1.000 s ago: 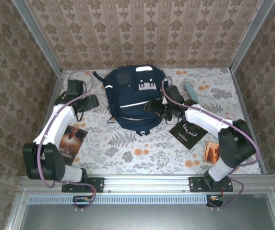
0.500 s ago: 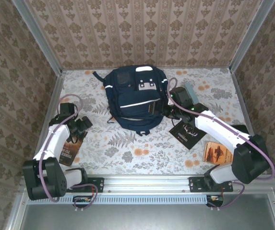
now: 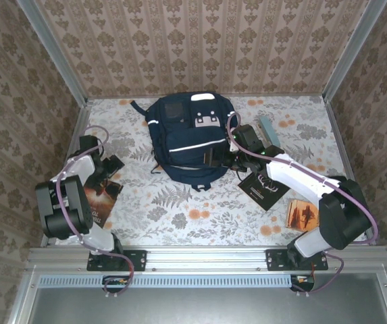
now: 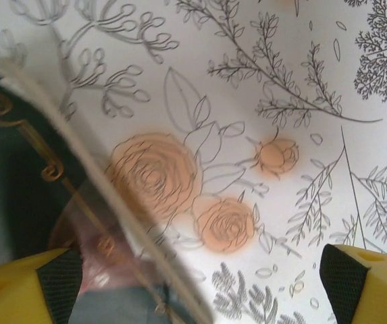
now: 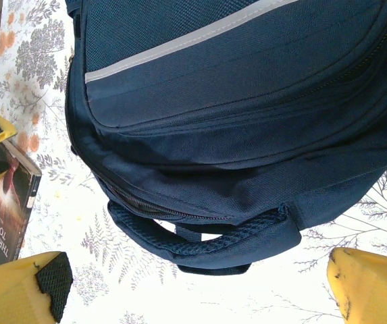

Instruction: Pack the student bag

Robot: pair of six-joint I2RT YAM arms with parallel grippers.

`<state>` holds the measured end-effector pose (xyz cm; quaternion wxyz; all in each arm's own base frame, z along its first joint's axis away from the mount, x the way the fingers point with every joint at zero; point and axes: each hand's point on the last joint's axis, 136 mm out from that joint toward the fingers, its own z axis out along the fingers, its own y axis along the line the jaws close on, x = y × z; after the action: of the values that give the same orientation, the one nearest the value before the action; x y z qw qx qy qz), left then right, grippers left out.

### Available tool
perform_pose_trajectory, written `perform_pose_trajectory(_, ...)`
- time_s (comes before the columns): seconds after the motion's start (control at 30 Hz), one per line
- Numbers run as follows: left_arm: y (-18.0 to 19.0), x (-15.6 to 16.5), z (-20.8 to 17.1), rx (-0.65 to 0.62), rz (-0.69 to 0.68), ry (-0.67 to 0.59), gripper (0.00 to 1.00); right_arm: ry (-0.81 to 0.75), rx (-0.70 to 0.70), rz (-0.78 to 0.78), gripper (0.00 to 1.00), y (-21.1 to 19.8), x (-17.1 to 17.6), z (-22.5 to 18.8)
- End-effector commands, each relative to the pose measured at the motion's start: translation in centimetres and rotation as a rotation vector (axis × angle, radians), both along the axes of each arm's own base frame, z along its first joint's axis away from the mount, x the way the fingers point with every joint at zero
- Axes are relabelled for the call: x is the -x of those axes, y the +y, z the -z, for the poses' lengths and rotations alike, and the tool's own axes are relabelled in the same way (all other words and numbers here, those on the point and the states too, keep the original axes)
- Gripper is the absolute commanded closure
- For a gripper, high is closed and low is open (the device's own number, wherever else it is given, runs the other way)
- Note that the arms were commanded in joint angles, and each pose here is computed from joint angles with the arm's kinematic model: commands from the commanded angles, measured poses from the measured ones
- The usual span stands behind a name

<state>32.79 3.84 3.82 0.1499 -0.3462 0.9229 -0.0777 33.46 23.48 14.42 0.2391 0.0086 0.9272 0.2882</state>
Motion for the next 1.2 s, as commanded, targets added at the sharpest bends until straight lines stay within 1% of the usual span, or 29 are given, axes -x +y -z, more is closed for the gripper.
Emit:
perform_pose_trajectory(0.0, -1.0, -0.4, 0.7, 0.067, 0.019, 0.013, 0.09, -0.028, 0.011, -0.016, 0.02, 0.3, -0.4, -1.2)
perform_pose_trajectory(0.17, -3.7, 0.1, 1.3, 0.12, 0.079, 0.006, 0.11, -0.024, 0.034, 0.0, 0.02, -0.3, -0.2, -1.0)
perform_pose_trajectory(0.27, -6.4, 0.9, 1.5, 0.179, 0.143, 0.016, 0.14, -0.021, 0.032, 0.004, 0.02, -0.5, 0.0, -1.0)
perform_pose_trajectory(0.37, -9.8, 2.2, 1.2, 0.191, 0.222, 0.023, 0.16, -0.021, 0.028, 0.015, 0.02, -0.8, 0.4, -1.0)
perform_pose_trajectory(0.5, -14.5, 5.2, 1.1, 0.175, 0.319, 0.042, 0.17, -0.018, 0.016, 0.036, 0.02, -1.3, 1.1, -1.0)
perform_pose_trajectory(0.57, -15.8, 6.9, 1.1, 0.145, 0.335, 0.035, 0.18, -0.008, 0.015, 0.043, 0.03, -1.5, 1.5, -0.6)
perform_pose_trajectory(0.6, -16.5, 7.7, 1.1, 0.133, 0.337, 0.027, 0.18, -0.027, 0.0, 0.047, 0.03, -1.7, 1.9, -1.4)
perform_pose_trajectory(0.67, -17.4, 9.4, 1.4, 0.125, 0.343, 0.019, 0.19, -0.028, -0.008, 0.052, 0.03, -2.0, 2.4, -1.4)
perform_pose_trajectory(0.7, -18.5, 10.6, 1.6, 0.124, 0.371, 0.019, 0.19, -0.029, -0.012, 0.053, 0.03, -2.1, 2.7, -1.5)
perform_pose_trajectory(0.8, -19.5, 13.6, 2.1, 0.075, 0.409, 0.035, 0.19, -0.031, -0.022, 0.045, 0.03, -2.3, 3.7, -1.5)
perform_pose_trajectory(0.9, -19.1, 16.2, 2.4, 0.023, 0.415, 0.052, 0.19, -0.026, -0.02, 0.037, 0.03, -2.5, 4.7, -1.3)
perform_pose_trajectory(0.97, -18.8, 17.5, 2.5, 0.019, 0.409, 0.056, 0.19, -0.022, -0.02, 0.032, 0.03, -2.5, 5.2, -1.2)
perform_pose_trajectory(1.07, -17.6, 19.1, 2.6, 0.016, 0.381, 0.072, 0.19, -0.021, -0.016, 0.028, 0.03, -2.4, 5.8, -1.1)
perform_pose_trajectory(1.17, -16.9, 19.4, 1.5, 0.026, 0.376, 0.041, 0.19, -0.016, -0.012, 0.016, 0.04, -1.9, 6.3, -1.1)
